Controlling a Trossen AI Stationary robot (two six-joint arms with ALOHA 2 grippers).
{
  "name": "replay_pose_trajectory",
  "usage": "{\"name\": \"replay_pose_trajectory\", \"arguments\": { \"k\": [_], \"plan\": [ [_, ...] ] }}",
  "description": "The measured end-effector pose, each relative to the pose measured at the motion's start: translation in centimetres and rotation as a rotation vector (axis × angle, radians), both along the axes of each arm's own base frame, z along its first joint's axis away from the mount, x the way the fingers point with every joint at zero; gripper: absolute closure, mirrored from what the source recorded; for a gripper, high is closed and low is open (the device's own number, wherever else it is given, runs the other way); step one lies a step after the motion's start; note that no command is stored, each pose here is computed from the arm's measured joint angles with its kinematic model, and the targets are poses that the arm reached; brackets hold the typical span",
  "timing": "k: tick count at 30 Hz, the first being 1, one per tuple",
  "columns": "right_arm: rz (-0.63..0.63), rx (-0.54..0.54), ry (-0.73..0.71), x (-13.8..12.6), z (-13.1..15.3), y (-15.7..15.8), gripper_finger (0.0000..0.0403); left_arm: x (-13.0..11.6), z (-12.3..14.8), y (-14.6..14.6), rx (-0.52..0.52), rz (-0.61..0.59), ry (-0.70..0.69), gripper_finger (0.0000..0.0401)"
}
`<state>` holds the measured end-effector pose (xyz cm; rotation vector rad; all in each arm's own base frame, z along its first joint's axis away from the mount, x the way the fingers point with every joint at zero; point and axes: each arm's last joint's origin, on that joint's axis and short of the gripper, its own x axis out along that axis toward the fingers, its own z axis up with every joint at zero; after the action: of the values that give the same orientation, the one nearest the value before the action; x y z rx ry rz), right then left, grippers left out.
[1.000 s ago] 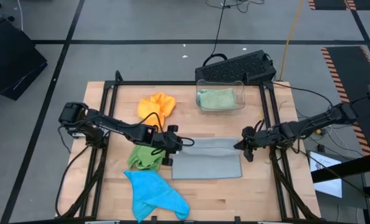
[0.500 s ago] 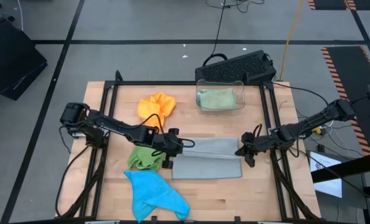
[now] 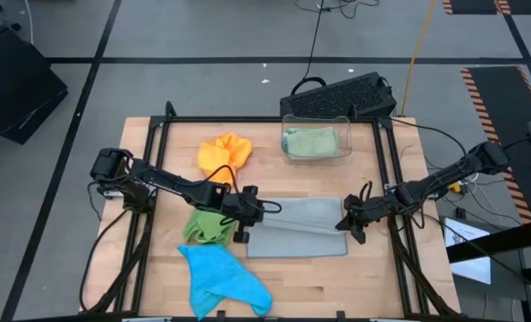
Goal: Fold microfiber towels
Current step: Fold the gray microfiber towel
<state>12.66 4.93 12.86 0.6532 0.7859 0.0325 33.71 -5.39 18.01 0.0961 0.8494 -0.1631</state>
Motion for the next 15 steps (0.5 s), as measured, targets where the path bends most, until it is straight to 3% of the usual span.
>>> {"name": "replay_pose_trajectory", "arguments": {
  "k": [7,15],
  "plan": [
    [0.002,-0.002,-0.01,0.0,0.1,0.0,0.0386,0.5,-1.1,-0.1,-0.009,0.01,0.013,0.0394],
    [0.059,0.042,-0.003,0.1,0.1,0.3,0.0311,0.5,-1.7,-0.1,0.003,0.007,0.036,0.0375]
  ]
}}
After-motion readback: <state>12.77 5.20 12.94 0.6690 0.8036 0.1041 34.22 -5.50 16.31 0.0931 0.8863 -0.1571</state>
